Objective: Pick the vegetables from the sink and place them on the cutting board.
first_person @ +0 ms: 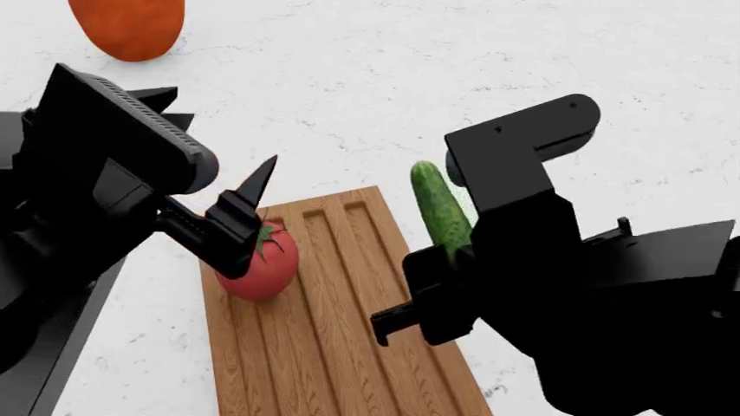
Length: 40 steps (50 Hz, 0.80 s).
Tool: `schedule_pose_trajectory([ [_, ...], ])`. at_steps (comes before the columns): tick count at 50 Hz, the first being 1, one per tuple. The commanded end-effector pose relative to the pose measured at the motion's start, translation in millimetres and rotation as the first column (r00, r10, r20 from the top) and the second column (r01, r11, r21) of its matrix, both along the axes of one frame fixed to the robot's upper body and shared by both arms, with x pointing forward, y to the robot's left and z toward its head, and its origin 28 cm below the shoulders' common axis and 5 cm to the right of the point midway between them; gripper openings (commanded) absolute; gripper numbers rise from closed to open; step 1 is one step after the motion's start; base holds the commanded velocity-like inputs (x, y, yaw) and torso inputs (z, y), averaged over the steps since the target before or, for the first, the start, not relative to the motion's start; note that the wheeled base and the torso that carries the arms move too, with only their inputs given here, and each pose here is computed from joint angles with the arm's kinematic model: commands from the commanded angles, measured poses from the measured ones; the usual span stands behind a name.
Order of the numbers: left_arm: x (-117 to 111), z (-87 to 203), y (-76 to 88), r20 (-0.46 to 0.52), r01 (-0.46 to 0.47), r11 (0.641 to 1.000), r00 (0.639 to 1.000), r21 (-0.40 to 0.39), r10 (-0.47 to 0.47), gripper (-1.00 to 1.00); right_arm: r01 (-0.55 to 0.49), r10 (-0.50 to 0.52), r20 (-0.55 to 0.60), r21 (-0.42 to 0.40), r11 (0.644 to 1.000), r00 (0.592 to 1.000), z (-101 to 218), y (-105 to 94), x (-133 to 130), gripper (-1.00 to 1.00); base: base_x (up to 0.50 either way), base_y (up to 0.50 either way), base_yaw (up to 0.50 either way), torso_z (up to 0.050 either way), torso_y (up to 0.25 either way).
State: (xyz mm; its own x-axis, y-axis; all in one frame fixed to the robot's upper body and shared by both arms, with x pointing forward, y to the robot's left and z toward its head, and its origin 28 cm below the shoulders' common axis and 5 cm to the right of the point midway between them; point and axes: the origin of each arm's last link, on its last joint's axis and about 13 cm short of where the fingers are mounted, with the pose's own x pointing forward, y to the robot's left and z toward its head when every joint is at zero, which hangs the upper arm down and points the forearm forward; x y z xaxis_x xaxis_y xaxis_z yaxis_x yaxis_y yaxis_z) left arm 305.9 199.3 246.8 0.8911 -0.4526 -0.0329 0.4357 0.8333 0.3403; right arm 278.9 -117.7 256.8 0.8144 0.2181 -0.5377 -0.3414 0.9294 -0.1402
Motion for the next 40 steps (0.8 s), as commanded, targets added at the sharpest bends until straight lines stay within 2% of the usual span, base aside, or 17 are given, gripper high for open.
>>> schedule_pose_trajectory([
  [1, -3.1, 7.1, 3.9, 0.078, -0.005, 0.997, 0.997, -0.071, 0.011, 1.0, -0.072, 0.077, -0.098, 0.05, 0.996, 0.992, 26.3, 16.6, 18.5, -1.0, 0.0, 0.0, 0.0, 0.0, 0.0],
  [6, -4.3, 4.7, 4.3, 0.075, -0.005, 0.997, 0.997, -0.081, 0.011, 1.0, -0.096, 0.103, -0.153, 0.054, 0.994, 0.983, 25.2, 22.8, 22.4, -1.0, 0.0, 0.0, 0.0, 0.0, 0.0],
  [14, -7.4, 6.1, 6.6, 0.089, -0.019, 0.996, 0.996, -0.09, 0.027, 1.0, -0.105, 0.115, -0.216, 0.057, 0.993, 0.97, 5.0, 28.6, 27.1, -1.0, 0.0, 0.0, 0.0, 0.0, 0.0],
  [40, -7.6, 0.8, 8.7, 0.081, -0.03, 0.995, 0.996, -0.09, 0.038, 1.0, -0.099, 0.123, -0.308, 0.09, 0.991, 0.943, -16.9, 32.0, 25.0, -1.0, 0.0, 0.0, 0.0, 0.0, 0.0],
])
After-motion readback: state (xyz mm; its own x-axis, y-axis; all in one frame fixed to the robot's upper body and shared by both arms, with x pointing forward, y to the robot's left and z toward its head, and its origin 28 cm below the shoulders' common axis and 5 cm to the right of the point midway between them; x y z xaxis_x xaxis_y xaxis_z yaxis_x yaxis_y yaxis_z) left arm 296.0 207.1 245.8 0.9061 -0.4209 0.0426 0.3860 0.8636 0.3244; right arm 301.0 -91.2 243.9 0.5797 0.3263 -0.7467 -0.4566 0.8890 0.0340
